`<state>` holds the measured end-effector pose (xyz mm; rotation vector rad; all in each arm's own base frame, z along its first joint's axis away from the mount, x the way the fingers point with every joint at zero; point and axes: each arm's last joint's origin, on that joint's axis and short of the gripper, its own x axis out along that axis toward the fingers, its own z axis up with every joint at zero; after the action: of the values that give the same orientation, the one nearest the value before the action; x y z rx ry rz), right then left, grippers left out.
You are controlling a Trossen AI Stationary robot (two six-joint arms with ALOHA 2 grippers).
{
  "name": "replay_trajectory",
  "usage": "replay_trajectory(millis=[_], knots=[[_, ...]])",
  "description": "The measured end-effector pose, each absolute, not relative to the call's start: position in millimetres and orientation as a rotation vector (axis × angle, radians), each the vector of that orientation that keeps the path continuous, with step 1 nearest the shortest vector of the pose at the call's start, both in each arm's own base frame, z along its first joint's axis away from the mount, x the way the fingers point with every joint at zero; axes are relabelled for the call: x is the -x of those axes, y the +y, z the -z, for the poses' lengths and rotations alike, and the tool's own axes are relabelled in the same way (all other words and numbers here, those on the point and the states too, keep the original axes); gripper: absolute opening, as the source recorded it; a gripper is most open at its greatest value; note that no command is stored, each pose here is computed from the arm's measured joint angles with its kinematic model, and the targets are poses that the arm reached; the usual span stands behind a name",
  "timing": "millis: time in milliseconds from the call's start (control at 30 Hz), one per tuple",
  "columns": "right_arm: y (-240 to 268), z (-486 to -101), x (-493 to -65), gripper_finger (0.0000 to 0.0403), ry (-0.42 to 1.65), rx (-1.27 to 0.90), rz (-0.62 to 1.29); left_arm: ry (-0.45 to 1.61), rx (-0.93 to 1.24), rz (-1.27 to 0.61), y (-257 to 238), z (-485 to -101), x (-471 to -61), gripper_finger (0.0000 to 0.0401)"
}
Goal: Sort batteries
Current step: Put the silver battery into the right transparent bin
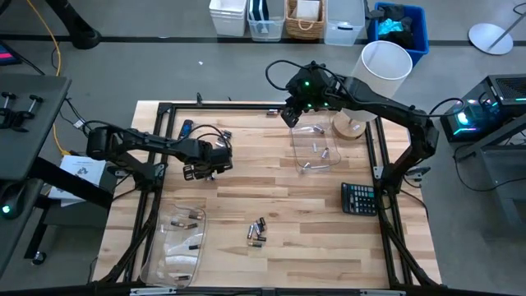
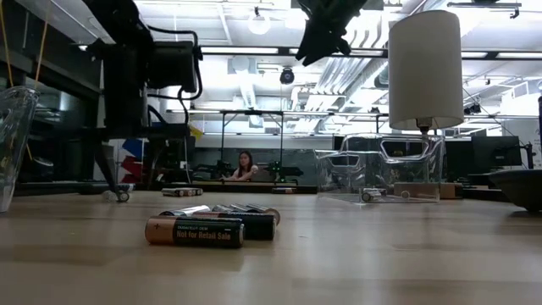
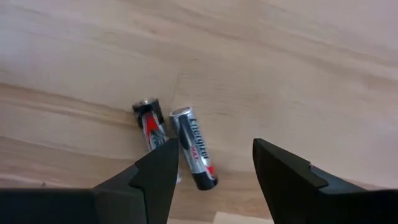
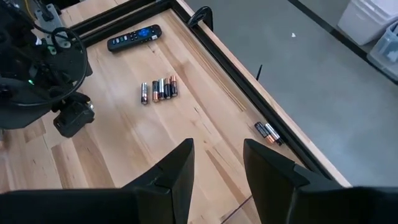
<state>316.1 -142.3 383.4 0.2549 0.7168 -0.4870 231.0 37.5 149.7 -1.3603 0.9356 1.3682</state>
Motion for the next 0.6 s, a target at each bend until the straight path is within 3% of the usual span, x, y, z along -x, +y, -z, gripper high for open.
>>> replay_trajectory(millis=[600], knots=[[-143, -384, -316, 0.0134, 0.728, -0.178, 0.458, 0.966, 1.375, -1.414, 43, -131, -238, 0.0187]])
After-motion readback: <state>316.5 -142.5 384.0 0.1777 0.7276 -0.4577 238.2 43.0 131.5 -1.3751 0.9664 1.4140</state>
